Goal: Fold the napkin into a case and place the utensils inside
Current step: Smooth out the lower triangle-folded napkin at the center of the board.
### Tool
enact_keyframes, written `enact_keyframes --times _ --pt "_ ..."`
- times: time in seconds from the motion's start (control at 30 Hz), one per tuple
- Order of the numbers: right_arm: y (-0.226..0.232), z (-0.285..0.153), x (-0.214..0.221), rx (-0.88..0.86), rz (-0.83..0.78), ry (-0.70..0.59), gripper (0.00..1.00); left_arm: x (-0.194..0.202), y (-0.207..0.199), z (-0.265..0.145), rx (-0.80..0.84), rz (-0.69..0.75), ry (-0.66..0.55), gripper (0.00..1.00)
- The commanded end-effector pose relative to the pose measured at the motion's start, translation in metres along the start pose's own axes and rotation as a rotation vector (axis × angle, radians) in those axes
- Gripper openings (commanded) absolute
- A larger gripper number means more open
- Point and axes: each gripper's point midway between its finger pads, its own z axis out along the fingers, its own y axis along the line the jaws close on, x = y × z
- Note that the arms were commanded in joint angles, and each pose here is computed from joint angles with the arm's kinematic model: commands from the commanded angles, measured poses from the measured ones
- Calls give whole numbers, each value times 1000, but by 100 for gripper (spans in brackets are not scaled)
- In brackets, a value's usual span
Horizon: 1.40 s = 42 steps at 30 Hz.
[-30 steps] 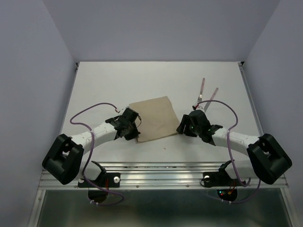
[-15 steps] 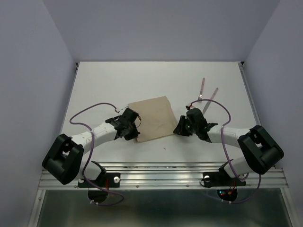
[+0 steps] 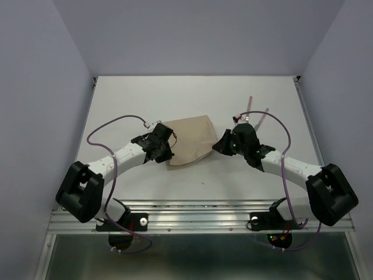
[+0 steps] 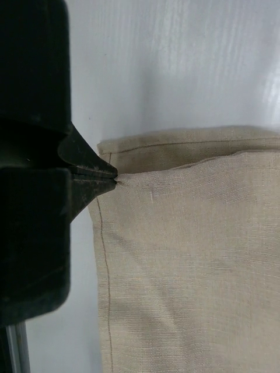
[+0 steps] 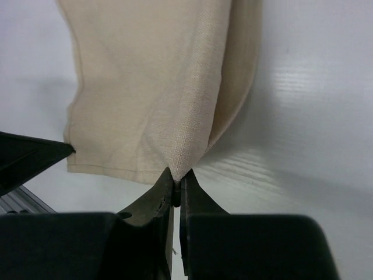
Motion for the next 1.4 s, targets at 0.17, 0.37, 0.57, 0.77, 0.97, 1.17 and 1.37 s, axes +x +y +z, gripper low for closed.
enact_keyframes --times 0.17,0.37,0.57,0.77,0.97,1.17,1.37 --pt "-8 -10 5 1 -1 -15 1 3 2 -3 39 12 3 0" --pt "-50 -14 44 121 14 60 40 31 17 17 26 0 76 8" --pt "-54 -36 19 197 -67 -14 66 0 11 2 -14 16 -8 87" --pt "-31 -41 -6 154 -68 -62 52 -36 -4 -28 37 -25 -125 81" --pt "-3 -19 -11 40 -65 -23 29 -57 -9 -20 11 -3 -153 75" --pt "-17 3 -42 135 -85 -58 34 -91 0 -9 6 -52 -171 77" --pt "-23 41 -80 121 -68 -31 49 -125 0 1 6 -61 -182 73"
